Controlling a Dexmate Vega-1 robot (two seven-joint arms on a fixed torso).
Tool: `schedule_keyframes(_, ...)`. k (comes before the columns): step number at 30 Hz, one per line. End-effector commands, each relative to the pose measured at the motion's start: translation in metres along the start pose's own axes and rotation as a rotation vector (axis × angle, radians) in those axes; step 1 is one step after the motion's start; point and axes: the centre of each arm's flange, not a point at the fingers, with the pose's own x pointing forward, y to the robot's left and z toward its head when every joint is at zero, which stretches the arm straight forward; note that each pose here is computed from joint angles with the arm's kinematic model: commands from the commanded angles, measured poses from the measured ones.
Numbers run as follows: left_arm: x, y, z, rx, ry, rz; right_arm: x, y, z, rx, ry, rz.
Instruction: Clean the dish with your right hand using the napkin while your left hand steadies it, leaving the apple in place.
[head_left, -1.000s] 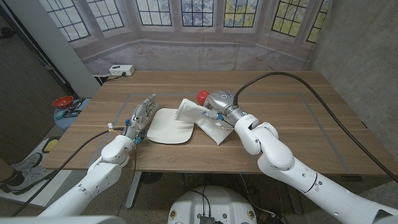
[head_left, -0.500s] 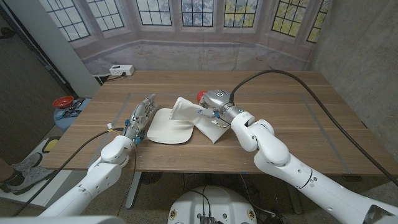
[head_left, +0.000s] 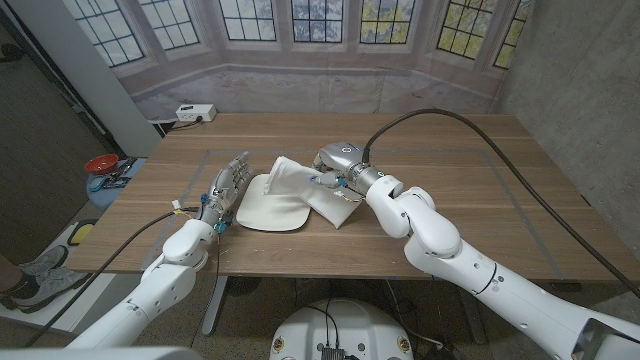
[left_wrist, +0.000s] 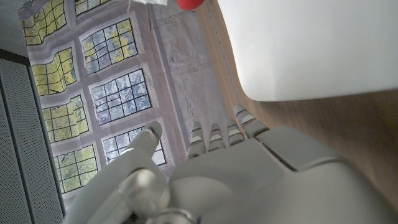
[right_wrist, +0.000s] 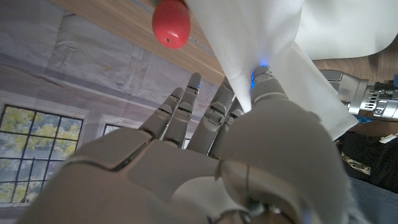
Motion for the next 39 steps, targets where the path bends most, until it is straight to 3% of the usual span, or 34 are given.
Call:
schedule_keyframes(1, -0.003, 0.000, 0.000, -0.003, -0.003, 0.006, 0.011, -0.004, 0.007, 0.012, -0.035, -0.009)
schedule_keyframes(23, -0.009, 0.004, -0.001, -0.013, -0.011, 0.012, 0.031, -0.012, 0.025, 0.026, -0.086, -0.025)
schedule_keyframes(39, -0.022, 0.012, 0.004, -0.005, -0.021, 0.039, 0.053, 0.002, 0.029, 0.038, -0.103, -0.006)
